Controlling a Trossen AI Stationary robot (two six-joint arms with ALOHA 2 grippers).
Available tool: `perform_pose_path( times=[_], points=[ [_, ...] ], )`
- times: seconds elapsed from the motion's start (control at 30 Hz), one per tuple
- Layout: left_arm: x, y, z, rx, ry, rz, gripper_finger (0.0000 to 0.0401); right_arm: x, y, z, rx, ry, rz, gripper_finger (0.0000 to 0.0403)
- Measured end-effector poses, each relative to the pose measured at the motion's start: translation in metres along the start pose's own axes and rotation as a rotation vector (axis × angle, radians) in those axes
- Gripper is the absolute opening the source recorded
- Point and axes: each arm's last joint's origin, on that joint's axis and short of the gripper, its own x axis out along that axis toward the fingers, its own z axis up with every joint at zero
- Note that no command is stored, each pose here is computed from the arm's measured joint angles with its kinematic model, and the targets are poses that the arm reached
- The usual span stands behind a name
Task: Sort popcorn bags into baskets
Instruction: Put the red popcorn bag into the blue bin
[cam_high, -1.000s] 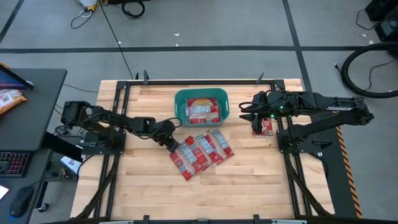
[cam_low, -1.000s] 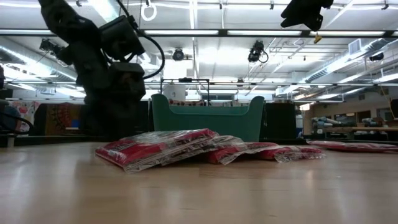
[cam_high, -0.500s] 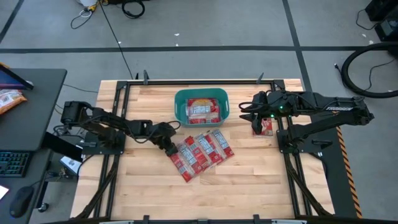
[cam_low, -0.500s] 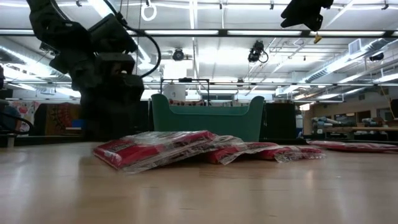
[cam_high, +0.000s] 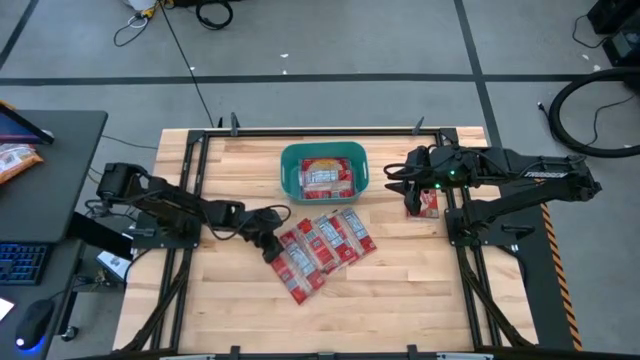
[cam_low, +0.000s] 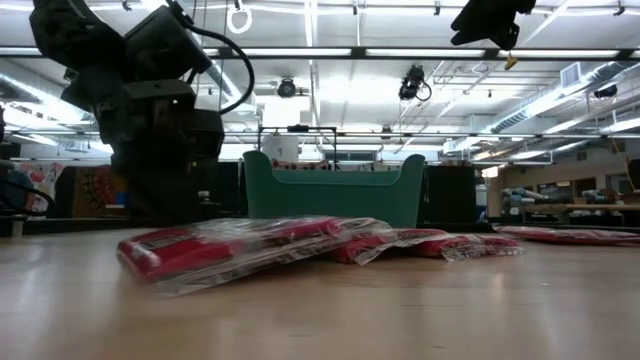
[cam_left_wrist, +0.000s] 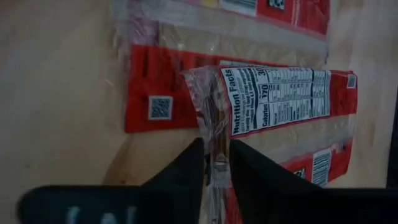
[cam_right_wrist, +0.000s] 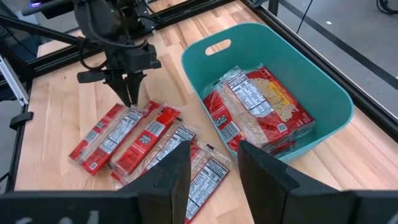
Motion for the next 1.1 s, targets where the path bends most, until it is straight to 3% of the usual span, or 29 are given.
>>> perform_pose_path(
  times=[0.13,0.3,0.47,0.73,0.87,1.1],
  points=[
    [0.0,-0.003,-0.003,-0.044,0.01,-0.008,0.0013,0.0,0.0,0.0,-0.001,0.0,0.0,0.0137],
    [0.0,-0.004,-0.001,-0.118,-0.002,-0.02,0.0007,0.0,0.0,0.0,0.0,0.0,0.0,0.0137],
    [-0.003,-0.014,0.014,-0.129,0.008,-0.119,0.0004,0.0,0.0,0.0,-0.001,0.0,0.0,0.0137],
    [-0.019,-0.045,0.06,-0.038,-0.127,-0.228,0.0002,0.0,0.0,0.0,-0.008,0.001,0.002,0.0137],
    [-0.031,-0.059,0.086,0.017,-0.236,-0.245,0.0002,0.004,0.004,0.001,0.009,0.02,0.075,0.0137],
    [-0.046,-0.066,0.115,0.091,-0.283,-0.193,0.0001,0.053,0.013,-0.011,-0.018,0.185,0.157,0.0137]
  ],
)
